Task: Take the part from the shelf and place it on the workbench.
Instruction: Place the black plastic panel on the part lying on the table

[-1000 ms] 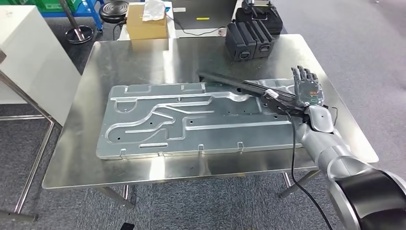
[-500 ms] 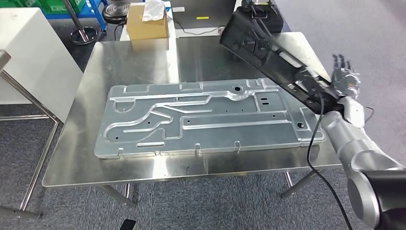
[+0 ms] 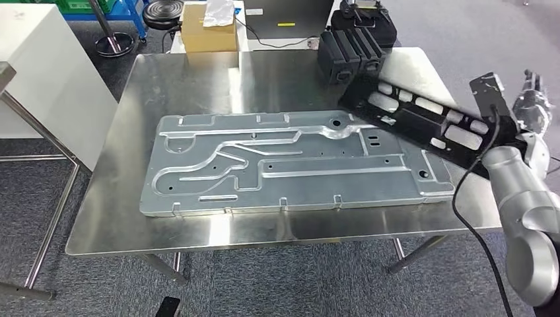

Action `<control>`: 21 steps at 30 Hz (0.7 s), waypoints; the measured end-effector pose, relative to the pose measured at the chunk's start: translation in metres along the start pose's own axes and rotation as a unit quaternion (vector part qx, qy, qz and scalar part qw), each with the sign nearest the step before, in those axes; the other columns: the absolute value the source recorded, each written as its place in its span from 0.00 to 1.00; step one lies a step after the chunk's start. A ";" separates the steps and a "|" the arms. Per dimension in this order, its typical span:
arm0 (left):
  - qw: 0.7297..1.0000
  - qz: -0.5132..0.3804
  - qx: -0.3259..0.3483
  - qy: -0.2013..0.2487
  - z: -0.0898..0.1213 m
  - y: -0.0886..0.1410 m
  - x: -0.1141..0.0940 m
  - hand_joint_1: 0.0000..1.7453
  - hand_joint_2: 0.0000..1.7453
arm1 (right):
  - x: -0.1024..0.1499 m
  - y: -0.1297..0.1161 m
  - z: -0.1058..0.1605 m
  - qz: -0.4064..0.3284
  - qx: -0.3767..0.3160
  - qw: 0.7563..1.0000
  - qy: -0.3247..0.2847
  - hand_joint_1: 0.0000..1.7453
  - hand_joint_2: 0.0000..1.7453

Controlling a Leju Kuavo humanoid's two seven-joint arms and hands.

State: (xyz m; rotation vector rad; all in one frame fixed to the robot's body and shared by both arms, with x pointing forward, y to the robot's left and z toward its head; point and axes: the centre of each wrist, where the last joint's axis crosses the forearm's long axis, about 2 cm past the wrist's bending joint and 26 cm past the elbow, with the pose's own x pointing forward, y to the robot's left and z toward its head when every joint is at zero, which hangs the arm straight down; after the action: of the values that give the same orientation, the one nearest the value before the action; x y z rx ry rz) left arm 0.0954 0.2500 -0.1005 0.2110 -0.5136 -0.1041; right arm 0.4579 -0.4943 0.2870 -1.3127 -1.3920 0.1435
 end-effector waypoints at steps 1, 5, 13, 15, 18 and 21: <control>1.000 0.000 0.000 -0.002 0.000 0.000 0.001 0.00 0.00 | -0.002 -0.002 -0.001 -0.001 -0.003 1.000 0.003 0.00 0.00; 1.000 0.000 0.000 -0.004 -0.001 0.000 0.002 0.00 0.00 | -0.010 -0.006 -0.002 -0.004 -0.006 1.000 0.014 0.00 0.00; 1.000 0.002 0.000 -0.005 -0.001 0.001 0.002 0.00 0.00 | -0.021 -0.015 -0.005 -0.005 -0.014 1.000 0.027 0.00 0.00; 1.000 0.004 0.000 -0.005 -0.001 0.001 0.002 0.00 0.00 | -0.022 -0.016 -0.006 -0.007 -0.014 1.000 0.027 0.00 0.00; 1.000 0.007 0.000 -0.001 0.000 0.001 0.001 0.00 0.00 | -0.025 -0.016 -0.005 -0.015 -0.015 0.999 0.025 0.00 0.00; 1.000 0.008 0.000 0.008 0.000 0.000 -0.002 0.00 0.00 | -0.029 -0.014 -0.003 -0.027 -0.015 0.999 0.021 0.00 0.00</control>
State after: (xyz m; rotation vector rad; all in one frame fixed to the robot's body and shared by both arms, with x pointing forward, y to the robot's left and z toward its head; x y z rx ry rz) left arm 0.0936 0.2505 -0.1010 0.2068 -0.4997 -0.0865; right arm 0.4431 -0.5225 0.2804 -1.2941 -1.3971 0.0597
